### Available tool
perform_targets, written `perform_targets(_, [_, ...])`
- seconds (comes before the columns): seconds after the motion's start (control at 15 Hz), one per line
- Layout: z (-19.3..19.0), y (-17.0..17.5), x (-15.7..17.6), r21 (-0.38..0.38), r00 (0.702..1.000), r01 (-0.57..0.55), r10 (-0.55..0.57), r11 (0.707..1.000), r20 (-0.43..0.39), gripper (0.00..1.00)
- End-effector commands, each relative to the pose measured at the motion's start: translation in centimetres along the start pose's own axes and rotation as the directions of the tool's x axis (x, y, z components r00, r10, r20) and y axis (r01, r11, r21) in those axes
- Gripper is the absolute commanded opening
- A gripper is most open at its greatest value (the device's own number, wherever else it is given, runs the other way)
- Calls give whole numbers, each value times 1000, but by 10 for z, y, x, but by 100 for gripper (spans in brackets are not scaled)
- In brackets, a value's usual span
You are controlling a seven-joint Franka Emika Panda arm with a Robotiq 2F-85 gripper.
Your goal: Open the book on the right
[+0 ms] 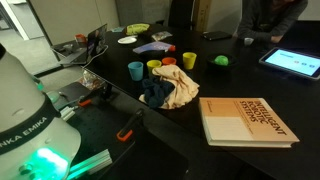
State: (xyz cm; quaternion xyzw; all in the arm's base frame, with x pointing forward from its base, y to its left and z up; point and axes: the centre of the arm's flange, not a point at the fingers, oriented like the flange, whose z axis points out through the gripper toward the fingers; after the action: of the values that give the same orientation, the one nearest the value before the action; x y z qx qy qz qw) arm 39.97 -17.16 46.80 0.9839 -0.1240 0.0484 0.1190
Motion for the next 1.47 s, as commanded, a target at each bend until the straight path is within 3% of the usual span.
perform_targets(0.0, [58, 1, 24, 16, 998, -31, 30, 999, 46, 100])
perform_targets(0.27, [134, 14, 45, 31, 985, -118, 113, 992, 130, 100])
perform_targets(0.4, [168, 30, 53, 46, 962, -199, 186, 979, 201, 100])
perform_targets(0.8, [254, 81, 60, 147, 860, -443, 373, 884, 349, 100])
perform_targets(0.93, [277, 90, 59, 174, 845, -477, 395, 861, 361, 100])
perform_targets(1.4, [350, 111, 57, 196, 824, -496, 387, 846, 413, 100])
